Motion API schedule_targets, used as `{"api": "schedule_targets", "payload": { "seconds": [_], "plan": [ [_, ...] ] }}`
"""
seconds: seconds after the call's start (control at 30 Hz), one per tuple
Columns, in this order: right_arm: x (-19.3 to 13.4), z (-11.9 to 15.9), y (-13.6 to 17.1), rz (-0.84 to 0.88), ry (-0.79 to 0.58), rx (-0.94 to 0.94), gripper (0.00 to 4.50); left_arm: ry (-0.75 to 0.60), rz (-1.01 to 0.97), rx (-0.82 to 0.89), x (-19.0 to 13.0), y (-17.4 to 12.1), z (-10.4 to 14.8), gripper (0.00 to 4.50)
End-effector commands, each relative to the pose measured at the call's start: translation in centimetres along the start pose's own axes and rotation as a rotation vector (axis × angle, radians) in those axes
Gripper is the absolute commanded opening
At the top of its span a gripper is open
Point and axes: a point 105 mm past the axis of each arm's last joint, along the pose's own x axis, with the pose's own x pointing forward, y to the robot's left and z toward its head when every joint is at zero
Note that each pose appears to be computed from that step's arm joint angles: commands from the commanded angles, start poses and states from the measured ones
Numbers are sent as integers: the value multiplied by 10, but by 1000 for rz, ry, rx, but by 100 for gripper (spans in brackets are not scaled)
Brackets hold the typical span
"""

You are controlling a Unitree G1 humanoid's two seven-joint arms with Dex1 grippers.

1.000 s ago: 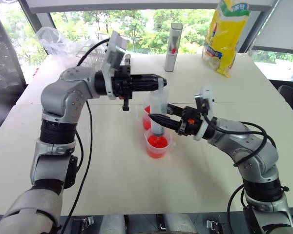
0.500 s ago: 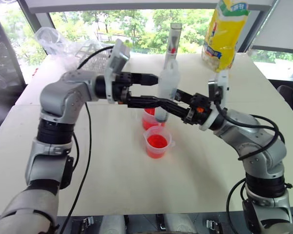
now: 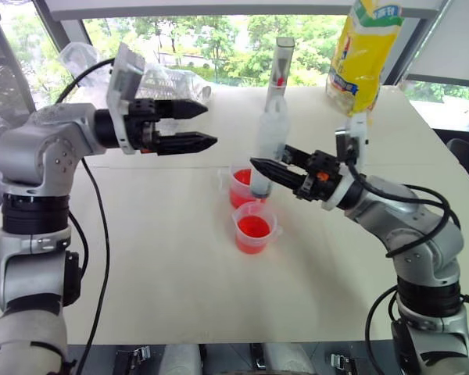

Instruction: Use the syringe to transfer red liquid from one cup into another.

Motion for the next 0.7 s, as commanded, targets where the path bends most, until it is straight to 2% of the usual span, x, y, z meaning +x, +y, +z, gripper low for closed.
{"api": "schedule_targets", "payload": {
  "seconds": [0.03, 0.2, 0.27, 0.47, 0.7],
  "plan": [
    [-12, 32, -5, -22, 5, -50, 139, -39, 1, 42, -2, -9, 11, 447],
    [-22, 55, -34, -140, 61, 13, 139, -48, 9, 34, -1, -10, 8, 447],
    [-26, 56, -49, -189, 150, 66, 139, -51, 9, 30, 0, -11, 5, 447],
    [-35, 13, -86, -348, 557, 217, 139, -44, 8, 36, 4, -16, -5, 447],
    [-49, -56, -112, -519, 868, 387, 139, 10, 55, 59, -1, -22, -28, 447]
  ]
}}
